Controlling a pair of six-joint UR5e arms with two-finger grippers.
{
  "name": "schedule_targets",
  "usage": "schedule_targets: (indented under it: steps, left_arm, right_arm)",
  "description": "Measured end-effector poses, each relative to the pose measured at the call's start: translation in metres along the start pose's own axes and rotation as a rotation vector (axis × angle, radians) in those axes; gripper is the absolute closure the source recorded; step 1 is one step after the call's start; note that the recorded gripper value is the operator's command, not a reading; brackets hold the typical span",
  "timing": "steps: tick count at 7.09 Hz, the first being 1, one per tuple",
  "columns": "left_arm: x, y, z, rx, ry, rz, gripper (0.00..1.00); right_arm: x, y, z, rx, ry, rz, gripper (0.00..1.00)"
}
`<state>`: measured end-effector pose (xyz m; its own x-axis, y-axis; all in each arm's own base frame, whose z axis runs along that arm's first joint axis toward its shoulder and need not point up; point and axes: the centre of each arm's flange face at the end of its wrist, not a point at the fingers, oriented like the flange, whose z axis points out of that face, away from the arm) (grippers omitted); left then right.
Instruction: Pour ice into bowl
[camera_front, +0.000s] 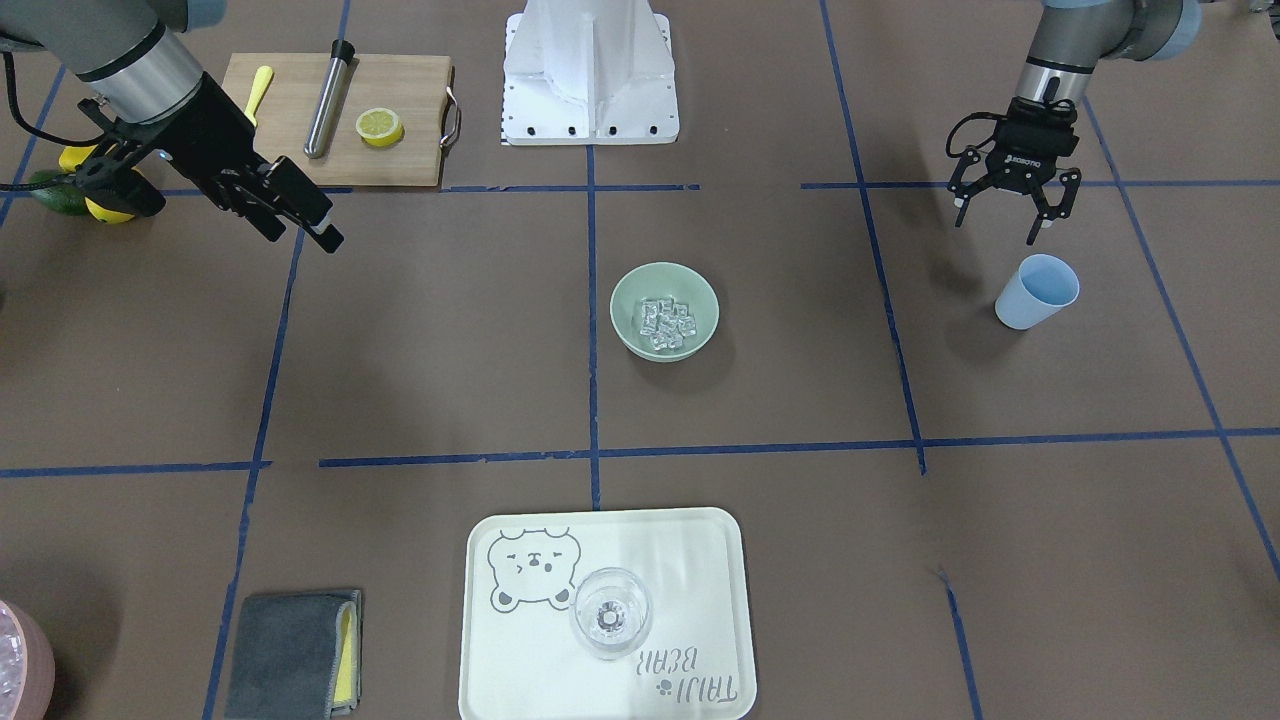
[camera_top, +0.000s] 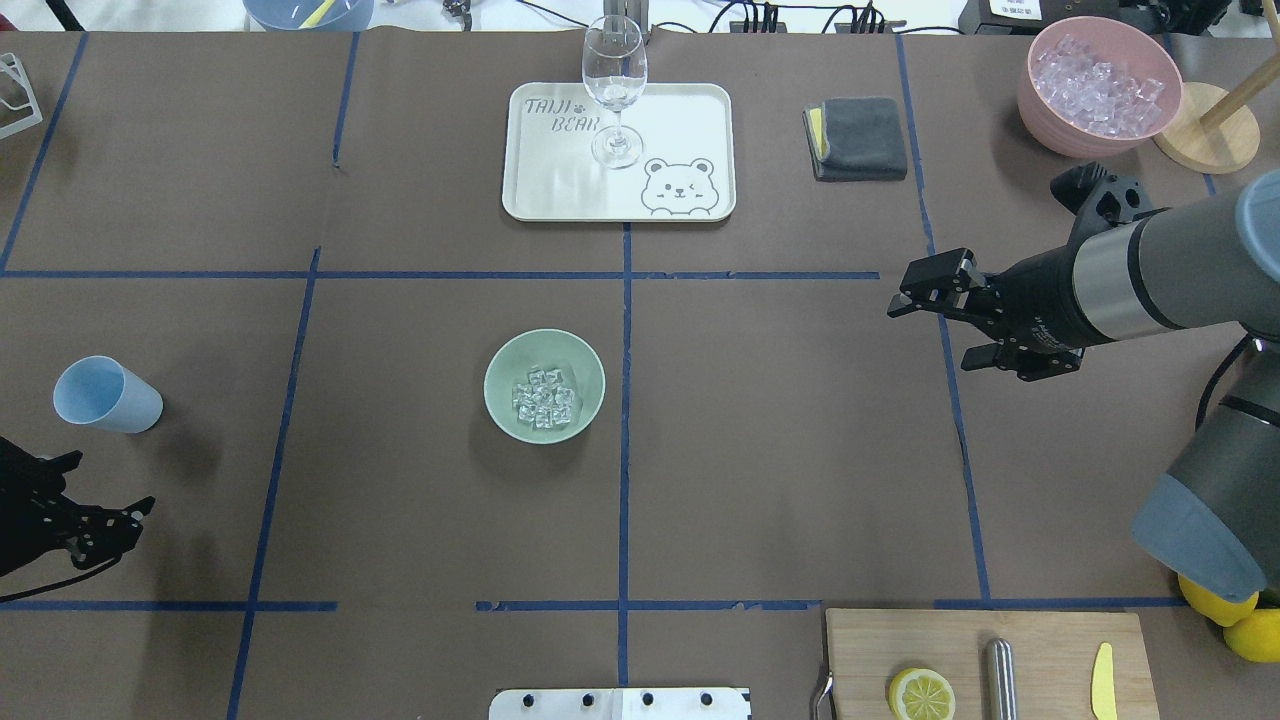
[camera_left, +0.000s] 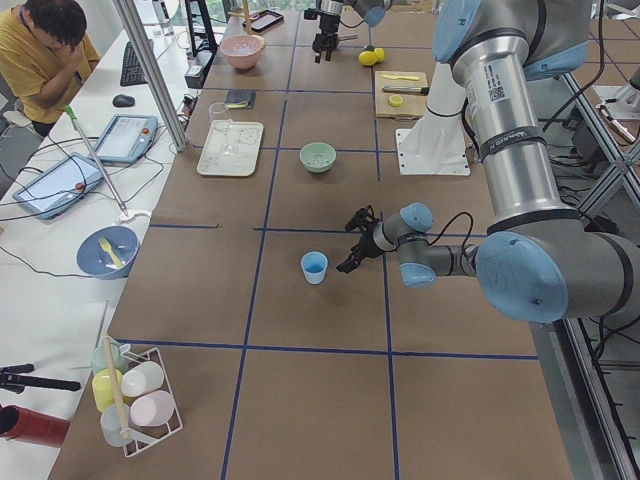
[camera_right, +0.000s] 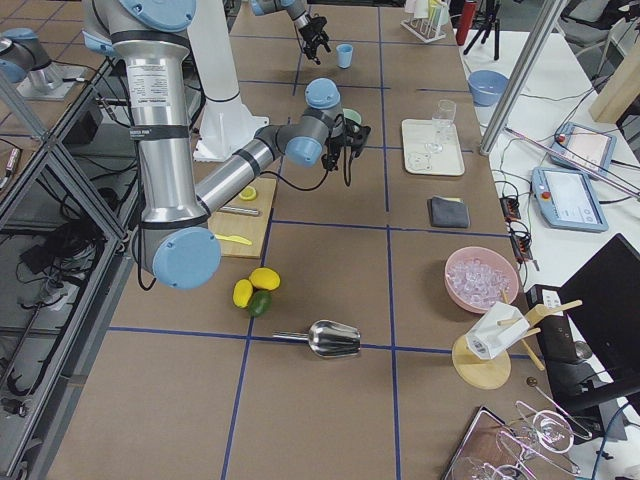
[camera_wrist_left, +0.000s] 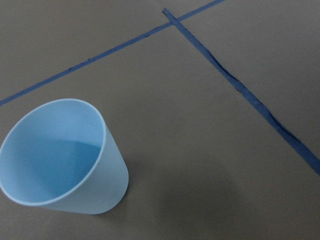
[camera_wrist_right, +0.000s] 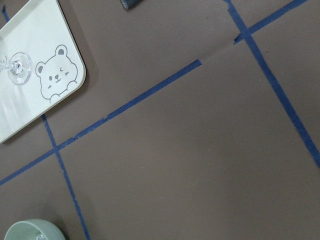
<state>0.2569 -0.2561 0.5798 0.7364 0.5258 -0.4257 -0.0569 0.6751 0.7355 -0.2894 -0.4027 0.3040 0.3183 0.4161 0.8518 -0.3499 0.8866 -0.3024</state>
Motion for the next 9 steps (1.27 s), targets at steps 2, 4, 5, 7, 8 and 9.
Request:
schedule_targets:
  steps: [2, 4, 5, 7, 8, 9]
  left_arm:
    - [-0.049, -0.005, -0.012, -0.06, 0.019, 0.136, 0.0]
    - [-0.112, -0.011, -0.032, -0.077, 0.009, 0.244, 0.0]
    - [-0.143, -0.012, -0.043, -0.075, -0.01, 0.284, 0.0]
    - [-0.187, -0.015, -0.058, -0.063, -0.061, 0.276, 0.0]
    - [-0.205, -0.028, -0.06, -0.064, -0.082, 0.237, 0.0]
    - [-0.224, -0.052, -0.06, -0.073, -0.096, 0.184, 0.0]
  right_arm:
    - [-0.028, 0.024, 0.009, -0.037, -0.029, -0.029, 0.0]
    - [-0.059, 0.059, 0.032, -0.078, -0.046, -0.052, 0.0]
    - [-0.083, 0.077, 0.045, -0.08, -0.039, -0.049, 0.0]
    - [-0.132, 0.107, 0.081, -0.069, 0.004, -0.046, 0.0]
    - [-0.151, 0.119, 0.112, -0.046, 0.028, -0.051, 0.0]
    - [-0.168, 0.129, 0.145, -0.011, 0.052, -0.053, 0.0]
